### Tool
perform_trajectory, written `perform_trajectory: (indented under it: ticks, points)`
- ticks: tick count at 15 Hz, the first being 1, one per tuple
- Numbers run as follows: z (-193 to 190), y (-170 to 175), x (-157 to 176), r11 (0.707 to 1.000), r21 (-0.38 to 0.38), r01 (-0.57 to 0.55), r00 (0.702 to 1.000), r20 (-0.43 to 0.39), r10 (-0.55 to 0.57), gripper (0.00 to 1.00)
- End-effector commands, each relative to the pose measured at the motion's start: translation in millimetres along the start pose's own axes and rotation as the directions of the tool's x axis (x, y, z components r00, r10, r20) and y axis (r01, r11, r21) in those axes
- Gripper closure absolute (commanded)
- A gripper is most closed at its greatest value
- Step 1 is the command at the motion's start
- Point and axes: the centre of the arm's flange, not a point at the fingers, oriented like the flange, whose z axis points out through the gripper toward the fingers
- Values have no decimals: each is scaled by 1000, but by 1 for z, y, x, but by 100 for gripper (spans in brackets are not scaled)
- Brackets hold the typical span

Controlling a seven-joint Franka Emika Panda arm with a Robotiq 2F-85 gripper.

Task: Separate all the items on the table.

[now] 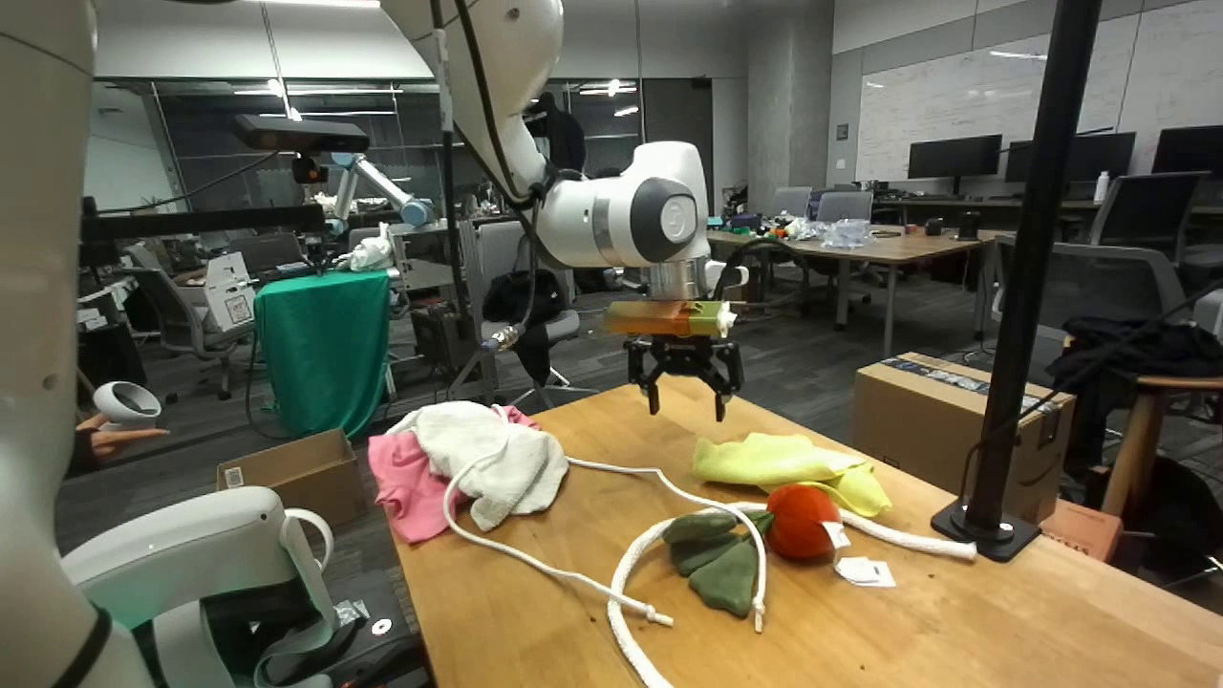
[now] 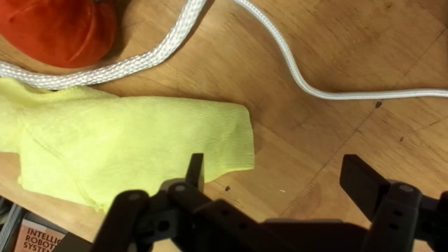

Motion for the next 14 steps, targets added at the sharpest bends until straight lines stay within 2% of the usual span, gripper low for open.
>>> perform_trajectory:
  ticks: [1, 8, 14]
  points:
    - [2, 26, 20, 999, 39, -18, 1000, 10, 17, 0]
    - [22, 59, 30, 994, 92, -63, 998, 29, 60, 0]
    - [47, 73, 26, 992, 99, -75, 996, 64, 69, 0]
